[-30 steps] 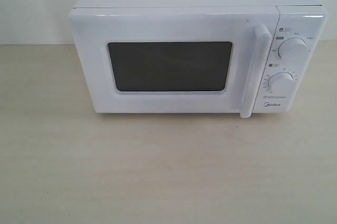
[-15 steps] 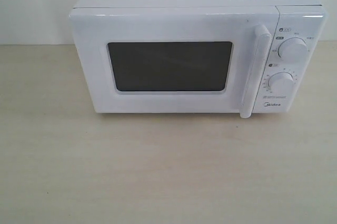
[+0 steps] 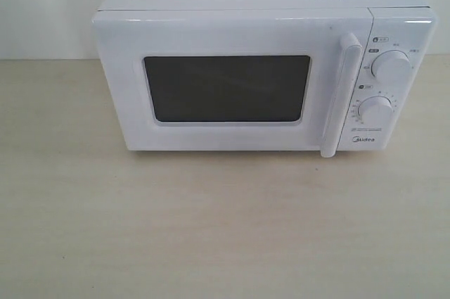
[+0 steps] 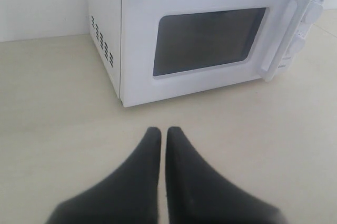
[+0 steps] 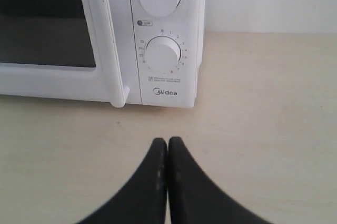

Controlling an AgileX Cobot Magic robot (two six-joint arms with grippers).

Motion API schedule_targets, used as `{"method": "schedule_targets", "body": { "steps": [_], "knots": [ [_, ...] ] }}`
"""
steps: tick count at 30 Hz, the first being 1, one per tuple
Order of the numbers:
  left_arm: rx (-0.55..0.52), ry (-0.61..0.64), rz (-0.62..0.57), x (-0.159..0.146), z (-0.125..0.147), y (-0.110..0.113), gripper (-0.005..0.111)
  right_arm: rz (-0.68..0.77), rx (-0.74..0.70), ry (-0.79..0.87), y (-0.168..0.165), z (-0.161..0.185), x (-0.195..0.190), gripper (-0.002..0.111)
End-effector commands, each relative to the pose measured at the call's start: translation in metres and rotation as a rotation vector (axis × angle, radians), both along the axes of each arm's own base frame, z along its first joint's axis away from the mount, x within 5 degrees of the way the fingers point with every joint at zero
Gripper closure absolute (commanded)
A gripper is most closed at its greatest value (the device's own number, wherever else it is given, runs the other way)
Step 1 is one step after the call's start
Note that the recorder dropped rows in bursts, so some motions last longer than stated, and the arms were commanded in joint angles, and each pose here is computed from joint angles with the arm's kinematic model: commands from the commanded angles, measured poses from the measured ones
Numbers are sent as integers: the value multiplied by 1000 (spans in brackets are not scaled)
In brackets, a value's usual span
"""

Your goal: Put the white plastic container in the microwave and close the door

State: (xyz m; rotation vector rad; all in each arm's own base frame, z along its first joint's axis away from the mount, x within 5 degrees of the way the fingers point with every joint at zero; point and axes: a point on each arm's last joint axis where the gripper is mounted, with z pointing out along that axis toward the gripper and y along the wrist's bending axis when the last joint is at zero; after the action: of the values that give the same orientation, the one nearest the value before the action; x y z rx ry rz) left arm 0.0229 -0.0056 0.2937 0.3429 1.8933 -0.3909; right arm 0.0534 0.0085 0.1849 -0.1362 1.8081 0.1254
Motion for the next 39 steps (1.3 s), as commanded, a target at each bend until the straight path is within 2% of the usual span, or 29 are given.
{"method": "schedule_targets", "body": {
  "steps": [1,7,17,39],
  "knots": [
    [0,-7,-1,0,-1,1,102,-3,-6,-3,0,-1,0,109],
    [0,-7,-1,0,-1,1,102,-9,-36,-5,-1,-1,0,109],
    [0,-7,-1,0,-1,1,102,-215,-42,-2,-12,-1,0,109],
    [0,-7,-1,0,-1,1,102,-211,-57,6,-12,-2,0,109]
  ]
}}
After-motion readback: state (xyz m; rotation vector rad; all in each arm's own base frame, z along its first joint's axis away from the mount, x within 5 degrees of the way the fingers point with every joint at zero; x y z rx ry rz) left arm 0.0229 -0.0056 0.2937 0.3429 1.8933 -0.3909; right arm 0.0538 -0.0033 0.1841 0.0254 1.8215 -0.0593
